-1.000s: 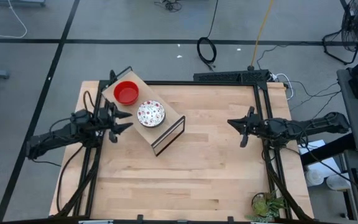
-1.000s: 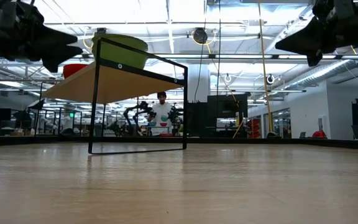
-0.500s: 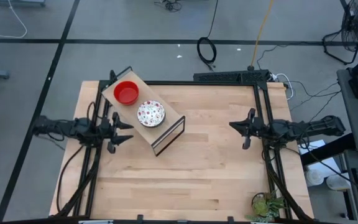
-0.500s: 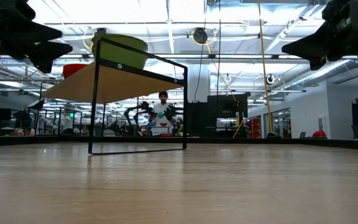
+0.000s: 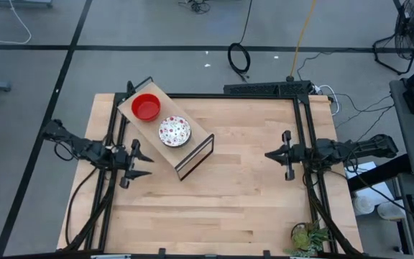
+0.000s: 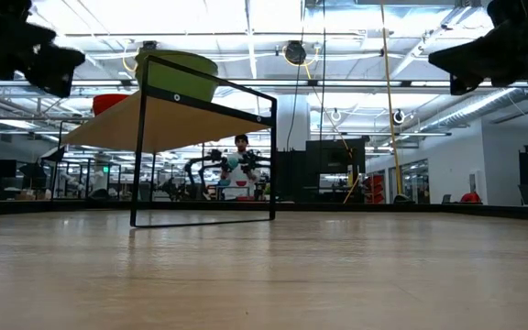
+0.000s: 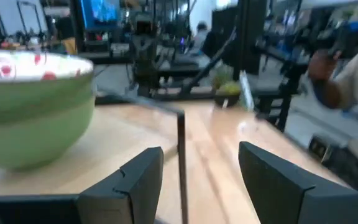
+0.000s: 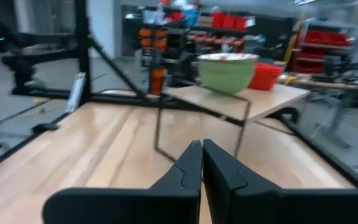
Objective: Pick & Place Mini bowls
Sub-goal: Return to Home Position
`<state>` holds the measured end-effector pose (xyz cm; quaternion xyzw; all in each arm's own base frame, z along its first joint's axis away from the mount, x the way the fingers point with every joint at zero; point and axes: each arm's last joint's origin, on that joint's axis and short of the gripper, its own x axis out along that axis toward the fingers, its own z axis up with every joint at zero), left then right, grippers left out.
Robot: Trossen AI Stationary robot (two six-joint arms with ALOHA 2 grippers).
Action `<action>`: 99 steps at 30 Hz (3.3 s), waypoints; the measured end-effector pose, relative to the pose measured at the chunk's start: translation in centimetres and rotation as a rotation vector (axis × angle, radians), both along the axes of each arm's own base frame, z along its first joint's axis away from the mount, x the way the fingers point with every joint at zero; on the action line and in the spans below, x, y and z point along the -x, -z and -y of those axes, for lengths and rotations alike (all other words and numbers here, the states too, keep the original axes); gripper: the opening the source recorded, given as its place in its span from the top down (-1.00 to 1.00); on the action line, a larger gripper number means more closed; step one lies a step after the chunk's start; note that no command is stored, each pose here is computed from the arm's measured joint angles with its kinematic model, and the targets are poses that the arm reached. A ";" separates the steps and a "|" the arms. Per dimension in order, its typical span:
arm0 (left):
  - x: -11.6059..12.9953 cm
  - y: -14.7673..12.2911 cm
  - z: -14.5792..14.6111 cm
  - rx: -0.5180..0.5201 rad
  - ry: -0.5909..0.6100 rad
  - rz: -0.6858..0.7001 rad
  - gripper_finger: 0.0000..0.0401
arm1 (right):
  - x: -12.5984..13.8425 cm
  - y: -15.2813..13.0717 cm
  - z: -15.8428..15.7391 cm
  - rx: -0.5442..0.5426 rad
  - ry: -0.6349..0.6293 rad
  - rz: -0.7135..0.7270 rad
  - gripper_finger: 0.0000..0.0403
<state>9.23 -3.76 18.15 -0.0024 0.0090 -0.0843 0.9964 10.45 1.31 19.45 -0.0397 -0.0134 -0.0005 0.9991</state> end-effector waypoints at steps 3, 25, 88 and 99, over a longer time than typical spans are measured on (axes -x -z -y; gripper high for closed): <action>0.0 -0.5 0.2 0.026 0.060 0.039 -0.07 | 0.0 0.1 0.1 -0.004 0.036 0.032 1.00; -0.3 1.3 0.5 0.076 0.120 -0.004 -0.07 | -0.1 0.7 0.1 0.002 0.036 0.023 1.00; -0.3 1.3 0.5 0.075 0.119 -0.007 -0.07 | -0.1 0.7 0.1 0.001 0.036 0.024 1.00; -0.3 1.3 0.5 0.076 0.119 -0.007 -0.07 | -0.1 0.7 0.1 0.002 0.036 0.024 1.00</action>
